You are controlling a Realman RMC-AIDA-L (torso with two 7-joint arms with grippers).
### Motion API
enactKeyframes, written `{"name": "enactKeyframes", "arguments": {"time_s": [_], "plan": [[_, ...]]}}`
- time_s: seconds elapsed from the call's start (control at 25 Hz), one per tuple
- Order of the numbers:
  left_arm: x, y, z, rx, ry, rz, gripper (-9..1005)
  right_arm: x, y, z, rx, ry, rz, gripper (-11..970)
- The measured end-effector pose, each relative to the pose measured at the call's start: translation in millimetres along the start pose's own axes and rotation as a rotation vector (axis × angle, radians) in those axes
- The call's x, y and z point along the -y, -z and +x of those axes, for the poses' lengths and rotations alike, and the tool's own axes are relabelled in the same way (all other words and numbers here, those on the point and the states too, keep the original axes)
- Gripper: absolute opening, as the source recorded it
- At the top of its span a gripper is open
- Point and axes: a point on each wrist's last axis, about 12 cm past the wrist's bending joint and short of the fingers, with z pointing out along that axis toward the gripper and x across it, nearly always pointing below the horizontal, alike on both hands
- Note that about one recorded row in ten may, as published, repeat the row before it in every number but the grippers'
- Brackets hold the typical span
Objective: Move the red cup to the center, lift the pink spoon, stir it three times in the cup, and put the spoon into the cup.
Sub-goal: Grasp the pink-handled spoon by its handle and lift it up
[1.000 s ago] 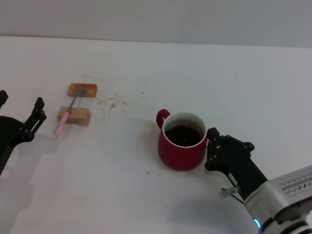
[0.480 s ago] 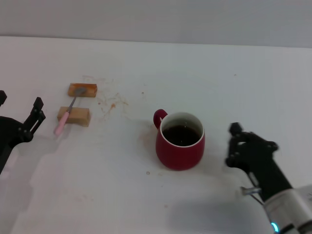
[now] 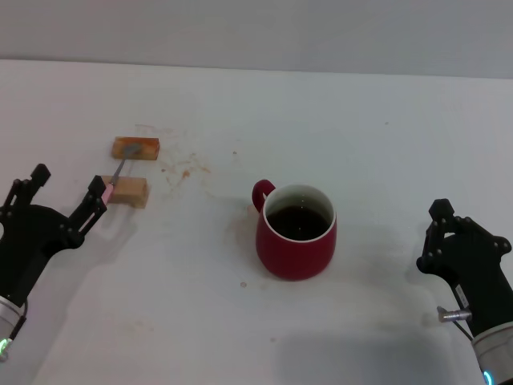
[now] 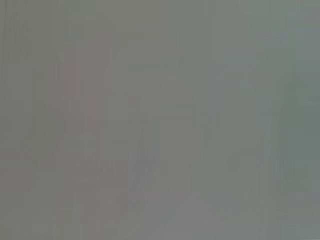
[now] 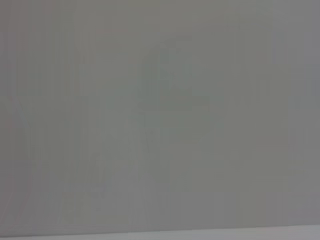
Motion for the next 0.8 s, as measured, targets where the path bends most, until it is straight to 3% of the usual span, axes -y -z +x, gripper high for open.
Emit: {"name": "enactKeyframes", "arguments": {"time_s": [0.12,0.32,0.8], "plan": [[-0.5,0.0,1.0,-0.01,0.023,0.003,860,-0.6,-1.3,-0.2,0.0,0.001,-0.005,-1],[3.4,-2.1,8.7,-0.067,-0.07,-0.008,859,-0.3,-2.3,-0.5,0.0,0.003,-0.008,-1],[4.6,-8.5,15.2,-0.132,-0.08,-0.006,854,-0.6,-2.2,-0.8,0.002,0.006,-0.016,-1]]}}
